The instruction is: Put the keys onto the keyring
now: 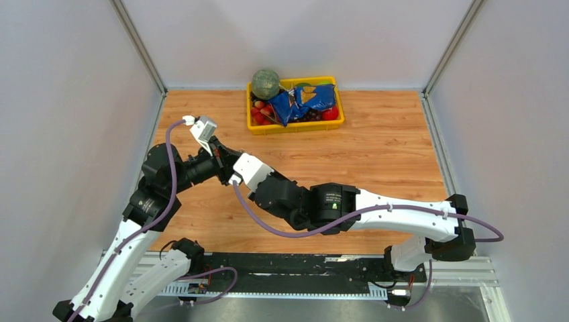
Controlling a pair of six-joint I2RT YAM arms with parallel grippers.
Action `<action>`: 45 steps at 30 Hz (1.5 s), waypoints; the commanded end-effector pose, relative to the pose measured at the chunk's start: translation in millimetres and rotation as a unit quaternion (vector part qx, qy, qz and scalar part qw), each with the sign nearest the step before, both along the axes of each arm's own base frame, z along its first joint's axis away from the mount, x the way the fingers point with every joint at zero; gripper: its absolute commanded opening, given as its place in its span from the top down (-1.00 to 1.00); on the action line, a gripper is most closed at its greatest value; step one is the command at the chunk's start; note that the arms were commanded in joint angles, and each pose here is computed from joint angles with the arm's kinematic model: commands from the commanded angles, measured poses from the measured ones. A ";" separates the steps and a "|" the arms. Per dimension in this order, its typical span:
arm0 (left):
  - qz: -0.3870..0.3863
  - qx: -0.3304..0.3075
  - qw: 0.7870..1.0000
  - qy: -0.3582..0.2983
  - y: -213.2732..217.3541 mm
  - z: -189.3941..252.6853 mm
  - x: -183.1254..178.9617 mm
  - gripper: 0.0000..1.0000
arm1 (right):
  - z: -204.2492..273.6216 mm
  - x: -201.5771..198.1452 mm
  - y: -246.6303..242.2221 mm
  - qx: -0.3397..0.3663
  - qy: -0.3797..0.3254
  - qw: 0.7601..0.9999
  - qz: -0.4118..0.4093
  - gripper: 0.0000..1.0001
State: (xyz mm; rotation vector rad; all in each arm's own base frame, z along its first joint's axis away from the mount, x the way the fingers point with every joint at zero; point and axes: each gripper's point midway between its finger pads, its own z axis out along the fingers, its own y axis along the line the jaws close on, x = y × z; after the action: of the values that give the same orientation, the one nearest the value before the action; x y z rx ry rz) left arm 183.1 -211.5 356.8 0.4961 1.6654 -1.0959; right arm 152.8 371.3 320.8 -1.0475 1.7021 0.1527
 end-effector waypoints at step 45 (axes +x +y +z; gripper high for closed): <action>-0.103 -0.270 0.916 -0.277 29.9 104.0 -108.5 0.99 | 151.1 -81.4 -19.9 0.242 -0.012 0.928 0.284 0.00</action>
State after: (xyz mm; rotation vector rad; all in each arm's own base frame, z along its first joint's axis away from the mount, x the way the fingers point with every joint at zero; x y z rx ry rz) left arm 105.6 -194.7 429.9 0.5498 0.9884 -1.3006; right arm 89.9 338.2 461.5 -1.0209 1.3371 0.8094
